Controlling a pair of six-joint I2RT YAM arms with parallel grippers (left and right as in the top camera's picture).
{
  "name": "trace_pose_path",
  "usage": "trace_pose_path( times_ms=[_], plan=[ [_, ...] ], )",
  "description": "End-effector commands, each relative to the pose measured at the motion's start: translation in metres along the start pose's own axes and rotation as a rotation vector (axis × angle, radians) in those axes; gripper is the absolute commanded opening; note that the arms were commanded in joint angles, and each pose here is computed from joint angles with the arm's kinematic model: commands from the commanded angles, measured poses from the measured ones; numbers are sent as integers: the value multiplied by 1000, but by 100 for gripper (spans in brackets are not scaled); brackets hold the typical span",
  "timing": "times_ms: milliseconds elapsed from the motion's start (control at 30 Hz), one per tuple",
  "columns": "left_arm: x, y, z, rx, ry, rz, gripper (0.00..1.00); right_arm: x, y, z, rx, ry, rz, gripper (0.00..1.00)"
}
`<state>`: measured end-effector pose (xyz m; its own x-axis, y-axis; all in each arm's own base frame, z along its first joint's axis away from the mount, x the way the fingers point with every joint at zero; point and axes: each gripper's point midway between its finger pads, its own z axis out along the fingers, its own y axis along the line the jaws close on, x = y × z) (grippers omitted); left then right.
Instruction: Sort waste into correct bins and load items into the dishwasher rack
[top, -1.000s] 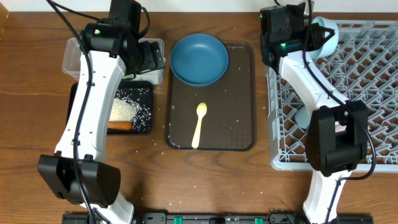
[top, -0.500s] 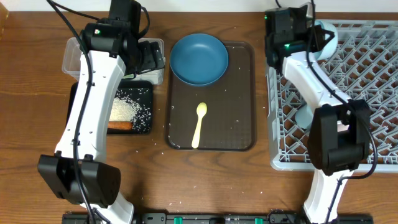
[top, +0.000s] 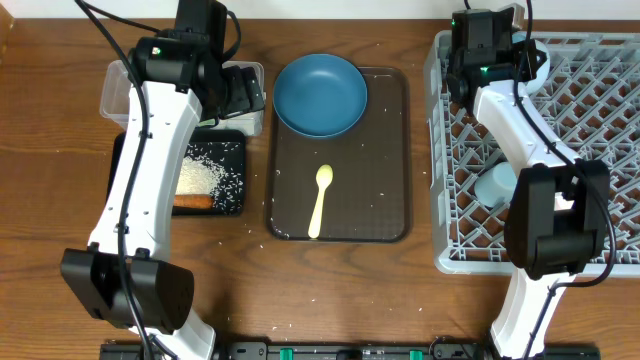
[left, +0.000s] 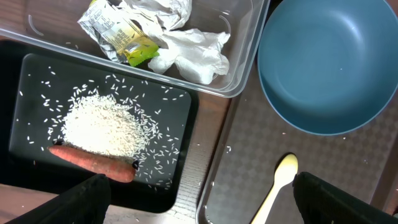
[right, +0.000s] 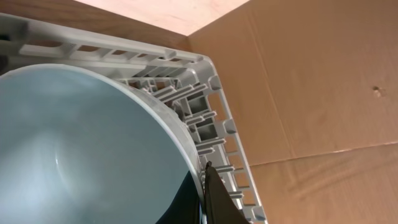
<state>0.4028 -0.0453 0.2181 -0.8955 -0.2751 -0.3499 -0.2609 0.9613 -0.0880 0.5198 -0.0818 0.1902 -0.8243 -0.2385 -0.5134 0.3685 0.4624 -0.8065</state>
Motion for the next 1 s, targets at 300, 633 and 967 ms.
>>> trace_pose_path(
  times_ms=[300,633,967],
  plan=[
    [0,3,2,-16,3,-3,96,6,-13,3,188,50,-121,1],
    [0,3,2,-16,3,-3,96,-10,17,-14,74,-30,-221,1],
    [0,3,2,-16,3,-3,96,-21,38,-40,16,-95,-240,14]
  ],
)
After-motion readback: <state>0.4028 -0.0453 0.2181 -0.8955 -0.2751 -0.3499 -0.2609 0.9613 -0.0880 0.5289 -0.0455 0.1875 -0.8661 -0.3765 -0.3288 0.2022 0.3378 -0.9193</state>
